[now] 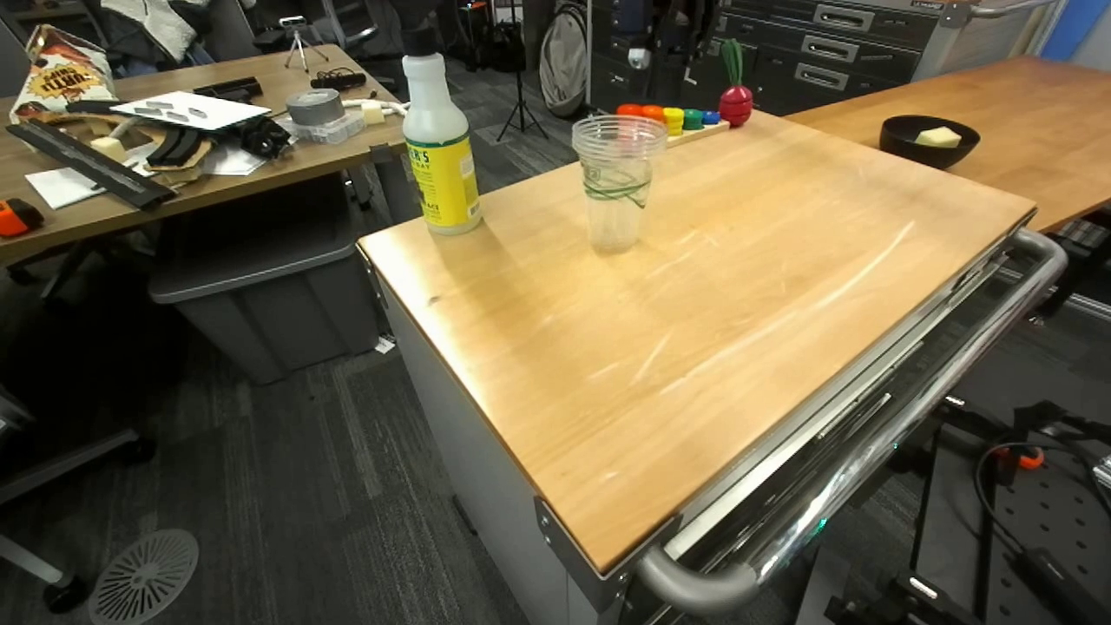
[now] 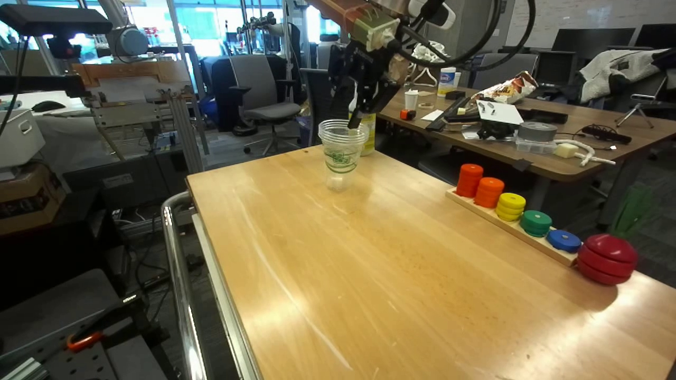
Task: Stack the clear cups together
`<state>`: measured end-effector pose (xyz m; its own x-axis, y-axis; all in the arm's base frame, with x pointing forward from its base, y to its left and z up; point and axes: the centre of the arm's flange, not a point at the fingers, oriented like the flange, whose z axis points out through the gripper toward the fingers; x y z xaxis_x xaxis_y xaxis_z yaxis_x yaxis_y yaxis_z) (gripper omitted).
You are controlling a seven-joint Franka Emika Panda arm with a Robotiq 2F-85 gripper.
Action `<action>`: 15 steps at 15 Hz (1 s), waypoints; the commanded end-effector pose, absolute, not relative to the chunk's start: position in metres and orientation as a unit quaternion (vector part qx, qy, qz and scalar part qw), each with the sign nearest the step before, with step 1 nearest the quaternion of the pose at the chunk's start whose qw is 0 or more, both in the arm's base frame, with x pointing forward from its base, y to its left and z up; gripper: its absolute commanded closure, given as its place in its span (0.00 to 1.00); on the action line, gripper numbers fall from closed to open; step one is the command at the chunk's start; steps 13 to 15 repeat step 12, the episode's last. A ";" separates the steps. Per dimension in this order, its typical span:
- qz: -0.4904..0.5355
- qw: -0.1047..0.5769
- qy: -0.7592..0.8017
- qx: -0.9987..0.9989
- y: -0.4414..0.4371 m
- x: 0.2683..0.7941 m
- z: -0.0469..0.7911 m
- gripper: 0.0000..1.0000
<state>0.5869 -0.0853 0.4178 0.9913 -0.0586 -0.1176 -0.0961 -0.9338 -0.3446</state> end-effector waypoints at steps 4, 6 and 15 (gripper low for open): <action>0.053 0.062 0.045 -0.996 -0.101 0.565 0.450 0.00; 0.056 0.010 0.054 -0.997 -0.115 0.551 0.469 0.00; 0.050 -0.006 0.060 -0.997 -0.126 0.555 0.472 0.00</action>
